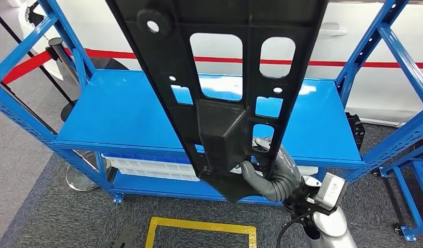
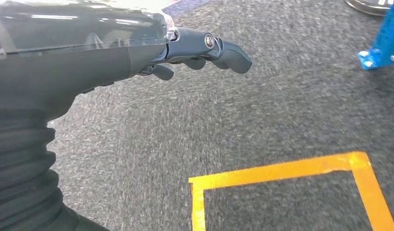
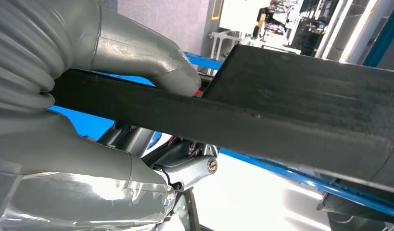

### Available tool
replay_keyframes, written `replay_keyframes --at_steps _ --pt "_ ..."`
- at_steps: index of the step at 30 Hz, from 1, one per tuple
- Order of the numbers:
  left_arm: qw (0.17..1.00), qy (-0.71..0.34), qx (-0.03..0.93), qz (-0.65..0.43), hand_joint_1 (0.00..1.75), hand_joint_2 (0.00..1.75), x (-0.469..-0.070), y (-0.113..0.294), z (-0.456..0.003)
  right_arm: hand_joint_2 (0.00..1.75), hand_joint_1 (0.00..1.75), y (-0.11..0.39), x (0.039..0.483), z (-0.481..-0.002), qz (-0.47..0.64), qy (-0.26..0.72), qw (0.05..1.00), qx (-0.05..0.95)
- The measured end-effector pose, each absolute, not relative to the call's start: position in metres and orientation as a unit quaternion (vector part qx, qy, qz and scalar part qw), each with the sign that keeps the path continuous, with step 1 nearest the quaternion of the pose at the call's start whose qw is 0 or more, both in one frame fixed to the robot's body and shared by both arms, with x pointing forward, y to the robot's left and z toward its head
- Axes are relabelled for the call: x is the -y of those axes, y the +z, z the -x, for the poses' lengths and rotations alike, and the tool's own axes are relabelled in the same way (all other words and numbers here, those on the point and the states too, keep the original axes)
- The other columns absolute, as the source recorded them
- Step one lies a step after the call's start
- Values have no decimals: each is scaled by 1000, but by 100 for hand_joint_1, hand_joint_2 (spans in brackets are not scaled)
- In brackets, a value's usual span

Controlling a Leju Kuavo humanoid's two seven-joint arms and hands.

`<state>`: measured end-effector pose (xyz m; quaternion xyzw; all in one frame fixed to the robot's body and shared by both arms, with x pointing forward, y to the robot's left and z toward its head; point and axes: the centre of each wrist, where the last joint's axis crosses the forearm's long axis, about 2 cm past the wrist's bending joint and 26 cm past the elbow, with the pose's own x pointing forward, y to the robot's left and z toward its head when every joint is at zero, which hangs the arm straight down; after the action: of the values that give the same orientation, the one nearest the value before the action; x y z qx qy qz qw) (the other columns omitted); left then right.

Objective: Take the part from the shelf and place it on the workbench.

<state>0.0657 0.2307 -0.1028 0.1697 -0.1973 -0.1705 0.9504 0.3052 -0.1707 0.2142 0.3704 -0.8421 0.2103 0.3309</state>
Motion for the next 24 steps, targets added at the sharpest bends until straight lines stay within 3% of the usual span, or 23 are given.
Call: replay_keyframes --at_steps 24 --pt "953 -184 183 -155 0 175 -226 -102 -67 175 175 211 177 -298 -338 194 351 851"
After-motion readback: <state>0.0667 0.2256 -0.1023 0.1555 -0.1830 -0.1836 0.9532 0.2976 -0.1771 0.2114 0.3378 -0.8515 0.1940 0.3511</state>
